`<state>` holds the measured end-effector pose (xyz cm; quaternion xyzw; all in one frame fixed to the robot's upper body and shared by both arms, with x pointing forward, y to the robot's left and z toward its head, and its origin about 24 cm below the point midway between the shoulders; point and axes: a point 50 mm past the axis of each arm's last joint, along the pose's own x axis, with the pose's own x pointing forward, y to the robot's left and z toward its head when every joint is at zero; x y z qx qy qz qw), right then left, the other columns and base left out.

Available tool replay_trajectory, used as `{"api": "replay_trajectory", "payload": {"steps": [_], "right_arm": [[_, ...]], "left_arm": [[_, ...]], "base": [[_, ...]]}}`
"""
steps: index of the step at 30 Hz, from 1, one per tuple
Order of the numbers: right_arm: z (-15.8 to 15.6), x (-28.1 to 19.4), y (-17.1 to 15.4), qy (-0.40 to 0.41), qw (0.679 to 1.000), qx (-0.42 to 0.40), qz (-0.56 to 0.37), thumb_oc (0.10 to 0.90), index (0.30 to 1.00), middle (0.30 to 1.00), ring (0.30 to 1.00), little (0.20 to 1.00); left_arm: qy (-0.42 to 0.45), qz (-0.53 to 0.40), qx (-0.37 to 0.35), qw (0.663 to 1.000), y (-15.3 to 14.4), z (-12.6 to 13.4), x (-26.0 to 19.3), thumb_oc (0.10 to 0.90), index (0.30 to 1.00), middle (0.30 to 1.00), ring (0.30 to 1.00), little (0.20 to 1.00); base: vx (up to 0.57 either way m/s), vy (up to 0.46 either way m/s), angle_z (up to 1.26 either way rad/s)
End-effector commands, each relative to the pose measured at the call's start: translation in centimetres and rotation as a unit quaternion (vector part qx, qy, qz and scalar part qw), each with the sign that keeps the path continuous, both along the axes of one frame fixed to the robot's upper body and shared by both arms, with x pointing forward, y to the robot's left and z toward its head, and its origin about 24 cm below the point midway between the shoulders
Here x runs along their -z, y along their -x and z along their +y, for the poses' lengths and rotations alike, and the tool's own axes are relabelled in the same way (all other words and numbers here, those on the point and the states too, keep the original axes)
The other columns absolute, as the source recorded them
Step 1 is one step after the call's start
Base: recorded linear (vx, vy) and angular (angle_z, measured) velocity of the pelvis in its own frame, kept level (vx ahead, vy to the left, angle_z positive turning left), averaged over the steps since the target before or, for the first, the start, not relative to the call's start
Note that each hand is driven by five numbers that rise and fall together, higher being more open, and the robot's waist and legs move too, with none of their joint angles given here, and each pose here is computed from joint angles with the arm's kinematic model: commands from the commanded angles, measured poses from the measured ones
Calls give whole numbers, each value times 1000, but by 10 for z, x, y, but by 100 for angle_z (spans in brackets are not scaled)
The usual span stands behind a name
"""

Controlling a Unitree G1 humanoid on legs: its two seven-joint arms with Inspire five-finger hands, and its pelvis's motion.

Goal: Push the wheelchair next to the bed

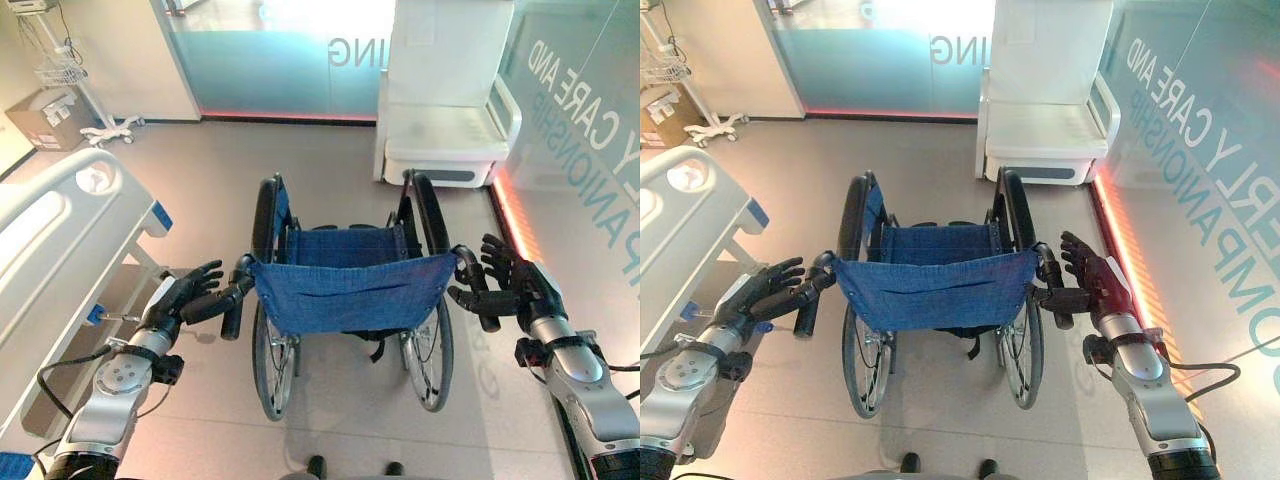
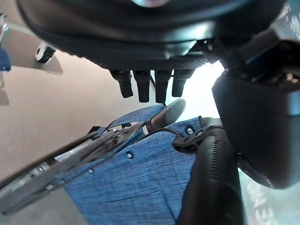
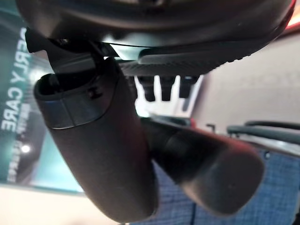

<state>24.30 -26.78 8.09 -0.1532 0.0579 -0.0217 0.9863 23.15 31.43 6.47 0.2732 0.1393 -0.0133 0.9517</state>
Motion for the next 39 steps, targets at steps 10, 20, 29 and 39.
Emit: {"api": "replay_trajectory", "payload": {"steps": [10, 20, 29, 39], "right_arm": [[7, -45, -9, 105, 992, -55, -50, 800, 900, 900, 900, 900], [18, -36, -28, 125, 990, -66, -10, 800, 900, 900, 900, 900], [26, -34, -48, 149, 987, -51, 24, 800, 900, 900, 900, 900], [32, -41, -62, 176, 983, -43, 31, 800, 900, 900, 900, 900]], "left_arm": [[-109, 20, 31, 993, -9, 10, -25, 800, 900, 900, 900, 900], [-167, 107, 71, 978, -22, 2, -23, 800, 900, 900, 900, 900], [-202, 114, 112, 966, -42, -8, -41, 800, 900, 900, 900, 900], [-239, 232, 155, 930, -47, -10, -59, 800, 900, 900, 900, 900]], "base": [[0, 0, 0], [0, 0, 0], [0, 0, 0], [0, 0, 0]]}}
